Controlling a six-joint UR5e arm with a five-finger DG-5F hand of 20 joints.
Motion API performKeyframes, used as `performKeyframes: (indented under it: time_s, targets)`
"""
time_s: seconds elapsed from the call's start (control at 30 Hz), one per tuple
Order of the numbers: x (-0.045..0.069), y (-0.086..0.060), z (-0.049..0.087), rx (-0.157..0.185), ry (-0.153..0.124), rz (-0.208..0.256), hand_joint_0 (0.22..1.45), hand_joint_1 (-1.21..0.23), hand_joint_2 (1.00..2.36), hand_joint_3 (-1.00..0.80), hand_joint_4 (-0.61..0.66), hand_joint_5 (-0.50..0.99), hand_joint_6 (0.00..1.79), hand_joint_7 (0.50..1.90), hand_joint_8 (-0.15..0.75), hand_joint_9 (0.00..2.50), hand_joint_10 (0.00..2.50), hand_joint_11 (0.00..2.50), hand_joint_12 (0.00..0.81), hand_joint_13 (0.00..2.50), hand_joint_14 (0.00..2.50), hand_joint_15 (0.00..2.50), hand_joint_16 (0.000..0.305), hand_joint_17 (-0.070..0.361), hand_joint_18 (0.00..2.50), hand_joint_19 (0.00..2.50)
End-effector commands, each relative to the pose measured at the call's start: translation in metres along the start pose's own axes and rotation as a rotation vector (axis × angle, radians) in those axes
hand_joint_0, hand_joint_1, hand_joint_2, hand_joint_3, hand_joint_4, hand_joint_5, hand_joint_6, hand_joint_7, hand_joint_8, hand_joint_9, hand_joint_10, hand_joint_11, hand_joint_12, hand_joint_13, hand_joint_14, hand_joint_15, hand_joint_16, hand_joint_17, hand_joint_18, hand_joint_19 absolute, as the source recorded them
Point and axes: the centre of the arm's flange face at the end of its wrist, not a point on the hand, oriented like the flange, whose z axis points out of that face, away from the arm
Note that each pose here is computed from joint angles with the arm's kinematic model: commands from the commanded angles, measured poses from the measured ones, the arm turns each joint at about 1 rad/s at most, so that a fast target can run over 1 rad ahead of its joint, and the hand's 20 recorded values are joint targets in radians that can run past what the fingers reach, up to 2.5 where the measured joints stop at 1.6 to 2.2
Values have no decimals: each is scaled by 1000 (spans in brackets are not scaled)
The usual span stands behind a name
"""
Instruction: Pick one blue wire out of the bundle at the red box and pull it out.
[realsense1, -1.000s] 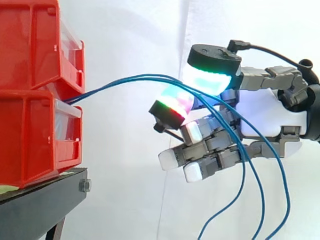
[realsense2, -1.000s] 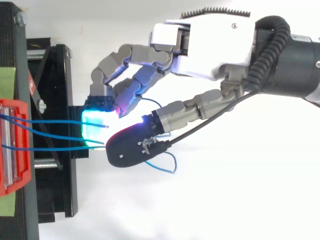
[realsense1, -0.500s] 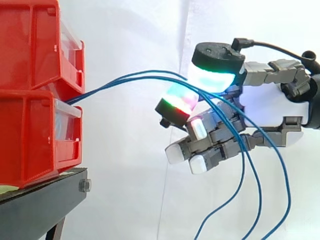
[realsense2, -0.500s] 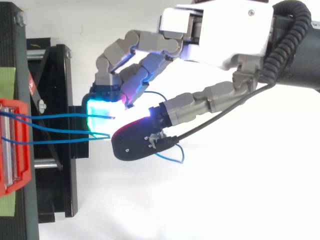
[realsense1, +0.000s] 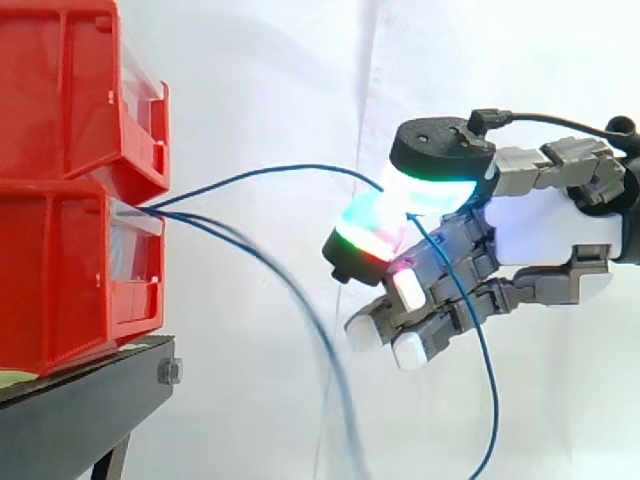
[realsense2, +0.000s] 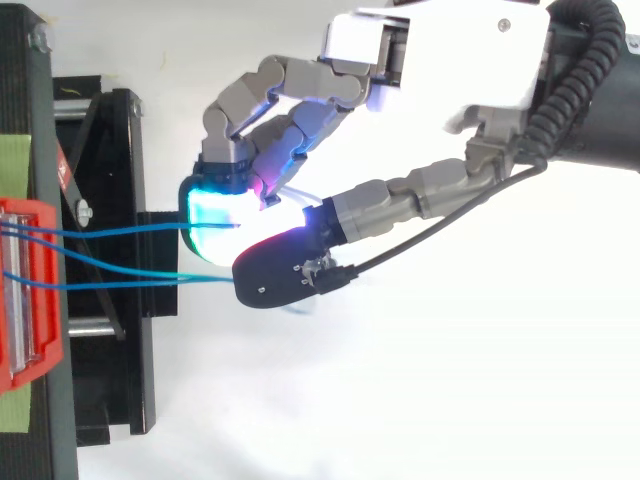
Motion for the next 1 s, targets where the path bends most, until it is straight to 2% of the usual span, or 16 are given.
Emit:
performKeyframes:
  time_s: [0.0,0.17,0.33,0.97]
  targets:
    - [-5,4,-3,9,-2,-2,641,-743,1010,-12,-45,-177,977,1021,374,883,13,727,456,751,14,417,62,140,697,399]
    - [-10,11,-8,23,-1,-10,638,-742,1011,9,-59,-176,974,1064,377,894,10,732,457,754,13,415,63,141,698,399]
    - [-13,15,-14,51,4,-30,641,-734,1010,35,-70,-171,976,1075,379,898,12,725,457,760,13,413,63,142,706,394]
    - [-16,13,-14,57,1,-36,640,-728,1003,43,-60,-163,974,1060,396,933,11,728,469,778,12,420,65,147,717,397]
